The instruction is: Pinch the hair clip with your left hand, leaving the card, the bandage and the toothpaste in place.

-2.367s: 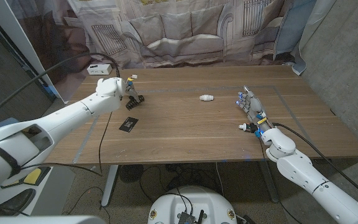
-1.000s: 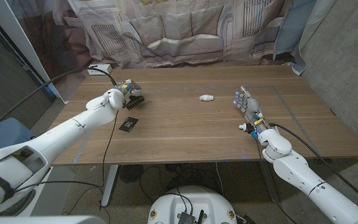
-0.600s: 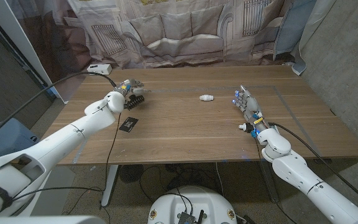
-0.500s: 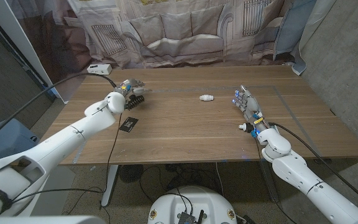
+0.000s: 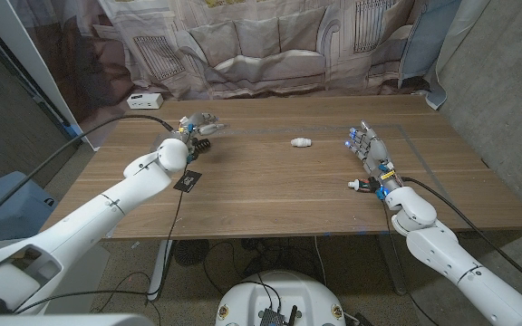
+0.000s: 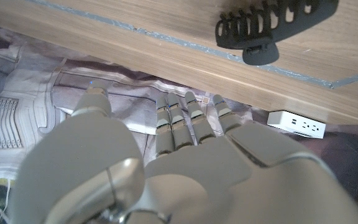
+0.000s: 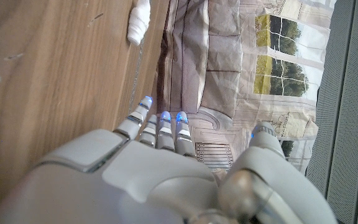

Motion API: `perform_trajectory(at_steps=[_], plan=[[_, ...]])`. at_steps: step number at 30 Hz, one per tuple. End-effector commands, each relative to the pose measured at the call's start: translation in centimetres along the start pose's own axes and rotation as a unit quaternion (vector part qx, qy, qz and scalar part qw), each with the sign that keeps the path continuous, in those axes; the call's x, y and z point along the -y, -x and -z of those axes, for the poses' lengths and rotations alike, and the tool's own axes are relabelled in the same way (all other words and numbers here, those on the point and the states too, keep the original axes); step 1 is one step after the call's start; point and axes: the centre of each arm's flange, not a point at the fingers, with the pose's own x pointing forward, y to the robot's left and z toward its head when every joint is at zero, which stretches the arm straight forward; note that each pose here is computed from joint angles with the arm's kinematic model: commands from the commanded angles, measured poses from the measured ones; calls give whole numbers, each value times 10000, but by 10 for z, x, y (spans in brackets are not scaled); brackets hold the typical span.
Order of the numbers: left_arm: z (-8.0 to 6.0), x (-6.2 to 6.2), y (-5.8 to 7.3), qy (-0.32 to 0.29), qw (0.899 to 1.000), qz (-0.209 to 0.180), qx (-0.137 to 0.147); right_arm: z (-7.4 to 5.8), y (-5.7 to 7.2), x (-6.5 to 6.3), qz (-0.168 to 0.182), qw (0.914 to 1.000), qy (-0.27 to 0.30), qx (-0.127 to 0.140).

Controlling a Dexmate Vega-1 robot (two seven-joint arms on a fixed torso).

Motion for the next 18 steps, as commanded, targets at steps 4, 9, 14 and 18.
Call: perform_trajectory(at_steps=[4, 9, 14, 18], plan=[[-19, 8, 28, 1122, 9904, 6, 807, 1, -7, 1, 20, 9994, 10, 357], [-17, 12, 28, 1465, 9833, 160, 1069, -4, -9, -3, 18, 9990, 112, 422], [-17, 15, 29, 1742, 9770, 257, 1202, -8, -13, -1, -21, 9989, 125, 444], [-14, 21, 30, 2127, 9677, 424, 1288, -11, -16, 0, -79, 9990, 146, 415]])
